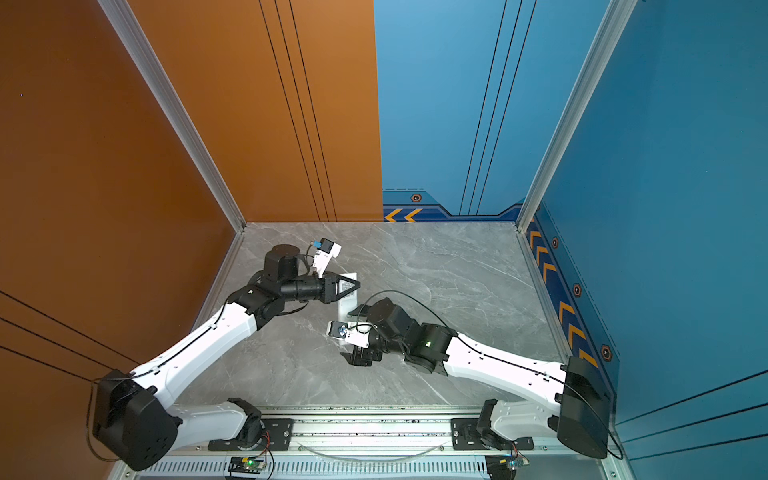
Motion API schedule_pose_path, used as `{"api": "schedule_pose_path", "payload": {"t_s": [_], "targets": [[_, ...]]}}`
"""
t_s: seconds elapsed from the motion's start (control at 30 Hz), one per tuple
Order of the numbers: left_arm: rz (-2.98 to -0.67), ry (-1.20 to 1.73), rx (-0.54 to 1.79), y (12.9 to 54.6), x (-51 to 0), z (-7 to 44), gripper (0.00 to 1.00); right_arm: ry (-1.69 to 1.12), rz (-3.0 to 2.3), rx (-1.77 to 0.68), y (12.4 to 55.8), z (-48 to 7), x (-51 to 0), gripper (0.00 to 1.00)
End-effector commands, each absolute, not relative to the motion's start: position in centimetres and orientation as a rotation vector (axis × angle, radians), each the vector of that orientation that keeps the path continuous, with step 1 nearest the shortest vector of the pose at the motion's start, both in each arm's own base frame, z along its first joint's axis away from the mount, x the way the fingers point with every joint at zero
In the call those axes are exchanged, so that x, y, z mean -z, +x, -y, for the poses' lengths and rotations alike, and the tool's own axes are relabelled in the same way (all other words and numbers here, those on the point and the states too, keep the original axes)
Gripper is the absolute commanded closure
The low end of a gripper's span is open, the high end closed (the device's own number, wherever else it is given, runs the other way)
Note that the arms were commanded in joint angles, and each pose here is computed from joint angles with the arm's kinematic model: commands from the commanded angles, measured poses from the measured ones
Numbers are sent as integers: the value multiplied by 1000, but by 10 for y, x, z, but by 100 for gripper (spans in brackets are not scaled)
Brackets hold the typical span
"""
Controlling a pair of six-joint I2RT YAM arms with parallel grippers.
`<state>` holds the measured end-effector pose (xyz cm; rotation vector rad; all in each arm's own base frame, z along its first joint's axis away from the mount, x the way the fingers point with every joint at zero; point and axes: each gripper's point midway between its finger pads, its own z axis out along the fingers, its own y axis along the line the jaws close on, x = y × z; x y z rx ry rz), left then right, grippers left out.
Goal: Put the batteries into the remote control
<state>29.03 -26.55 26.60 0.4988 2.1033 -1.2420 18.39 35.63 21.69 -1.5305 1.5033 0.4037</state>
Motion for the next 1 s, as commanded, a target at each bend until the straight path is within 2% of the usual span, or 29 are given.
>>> {"api": "schedule_pose_path", "payload": {"t_s": [0.0,0.97], "targets": [[-2042,544,1304,281,-283,269,100,-1574,-1555,-373,181,-351,-198,10],[-2043,543,1289,281,-283,268,100,-1697,-1602,-476,149,-357,-173,12]]}}
